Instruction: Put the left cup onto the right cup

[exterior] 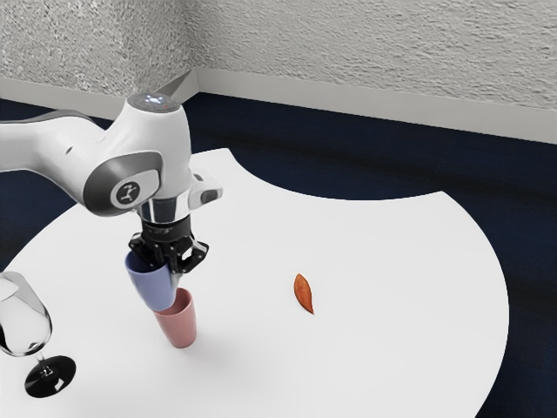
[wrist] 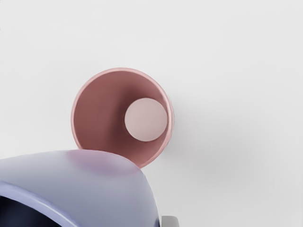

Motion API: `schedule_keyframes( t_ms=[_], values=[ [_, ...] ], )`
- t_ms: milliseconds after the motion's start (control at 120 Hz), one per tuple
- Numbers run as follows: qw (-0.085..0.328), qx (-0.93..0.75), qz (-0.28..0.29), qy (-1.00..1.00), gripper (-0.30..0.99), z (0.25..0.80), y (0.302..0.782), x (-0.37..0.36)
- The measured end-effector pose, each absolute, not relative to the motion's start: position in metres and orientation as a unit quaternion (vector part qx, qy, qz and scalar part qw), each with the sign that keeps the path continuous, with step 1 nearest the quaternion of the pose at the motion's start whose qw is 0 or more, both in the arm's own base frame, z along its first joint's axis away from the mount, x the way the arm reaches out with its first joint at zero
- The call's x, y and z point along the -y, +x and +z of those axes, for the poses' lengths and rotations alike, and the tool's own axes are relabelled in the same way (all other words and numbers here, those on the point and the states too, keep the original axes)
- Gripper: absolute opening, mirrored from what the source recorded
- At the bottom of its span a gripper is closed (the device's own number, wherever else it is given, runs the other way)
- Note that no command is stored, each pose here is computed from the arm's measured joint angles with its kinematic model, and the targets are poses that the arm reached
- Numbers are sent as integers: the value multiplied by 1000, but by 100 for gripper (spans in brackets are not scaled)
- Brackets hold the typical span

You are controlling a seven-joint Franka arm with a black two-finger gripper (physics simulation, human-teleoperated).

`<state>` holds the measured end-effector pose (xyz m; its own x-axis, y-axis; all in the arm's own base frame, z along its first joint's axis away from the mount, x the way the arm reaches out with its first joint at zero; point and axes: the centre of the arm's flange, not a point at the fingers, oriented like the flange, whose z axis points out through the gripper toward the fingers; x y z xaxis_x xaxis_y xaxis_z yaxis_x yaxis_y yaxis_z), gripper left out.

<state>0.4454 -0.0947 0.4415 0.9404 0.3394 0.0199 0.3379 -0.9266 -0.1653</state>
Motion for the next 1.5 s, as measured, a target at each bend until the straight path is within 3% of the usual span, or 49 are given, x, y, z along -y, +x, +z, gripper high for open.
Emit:
schedule_keyframes(
  t_ms=[342, 1500],
  values=[
    [85, 196, -9, -977, -7, 447, 464, 89],
    [77, 229, 9, -970, -8, 375, 498, 65]
  ],
)
